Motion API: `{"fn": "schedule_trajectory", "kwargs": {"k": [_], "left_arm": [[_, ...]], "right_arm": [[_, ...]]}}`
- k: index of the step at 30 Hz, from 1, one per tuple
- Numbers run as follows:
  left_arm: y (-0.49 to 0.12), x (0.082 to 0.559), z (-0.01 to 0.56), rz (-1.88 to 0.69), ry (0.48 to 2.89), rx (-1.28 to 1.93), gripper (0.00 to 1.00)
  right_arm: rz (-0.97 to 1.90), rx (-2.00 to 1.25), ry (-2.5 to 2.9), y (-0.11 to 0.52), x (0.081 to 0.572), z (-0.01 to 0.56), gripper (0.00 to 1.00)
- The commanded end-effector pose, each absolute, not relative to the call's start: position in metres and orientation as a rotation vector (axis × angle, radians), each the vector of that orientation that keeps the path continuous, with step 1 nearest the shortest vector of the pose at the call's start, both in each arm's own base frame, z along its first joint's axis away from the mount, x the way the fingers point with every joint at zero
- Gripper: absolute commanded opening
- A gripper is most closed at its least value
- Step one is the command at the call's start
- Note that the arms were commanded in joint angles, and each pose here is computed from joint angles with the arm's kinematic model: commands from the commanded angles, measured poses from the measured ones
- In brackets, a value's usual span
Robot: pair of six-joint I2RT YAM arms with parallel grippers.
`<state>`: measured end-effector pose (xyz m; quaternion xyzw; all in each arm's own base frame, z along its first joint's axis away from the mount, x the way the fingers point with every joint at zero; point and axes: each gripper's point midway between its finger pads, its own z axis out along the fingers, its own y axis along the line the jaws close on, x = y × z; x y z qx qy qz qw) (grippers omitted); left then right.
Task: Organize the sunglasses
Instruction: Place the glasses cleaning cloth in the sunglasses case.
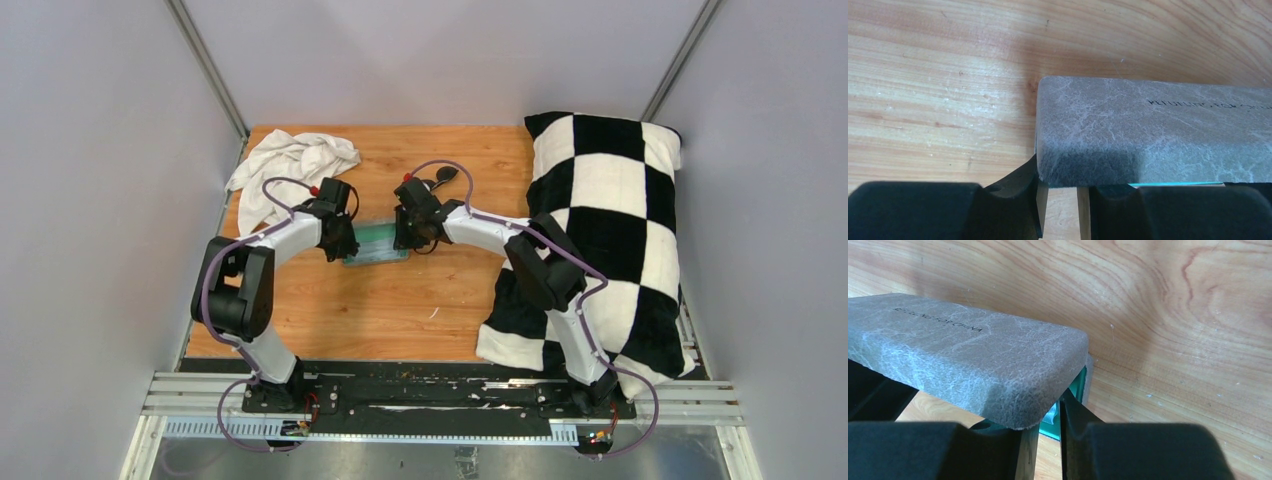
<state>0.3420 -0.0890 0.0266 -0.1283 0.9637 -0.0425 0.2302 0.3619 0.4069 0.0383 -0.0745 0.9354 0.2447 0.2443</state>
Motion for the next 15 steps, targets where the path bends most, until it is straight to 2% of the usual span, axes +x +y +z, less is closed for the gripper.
{"fn": "schedule_trajectory", "kwargs": {"k": [1, 8, 15], "left_arm": [[-0.083, 0.344, 0.048, -0.087, 2.608, -0.359, 0.3], [-0.087, 0.337, 0.066, -0.109, 2.571, -0.347, 0.34], [-0.09, 0.323, 0.078, -0.153, 2.547, -0.348, 0.34]], "right_arm": [[0.663, -0.235, 2.503, 0.404, 0.361, 0.064, 0.25], [0.676, -0.254, 2.444, 0.404, 0.358, 0.092, 0.34], [0.67, -0.242, 2.434, 0.387, 0.344, 0.103, 0.35]]}}
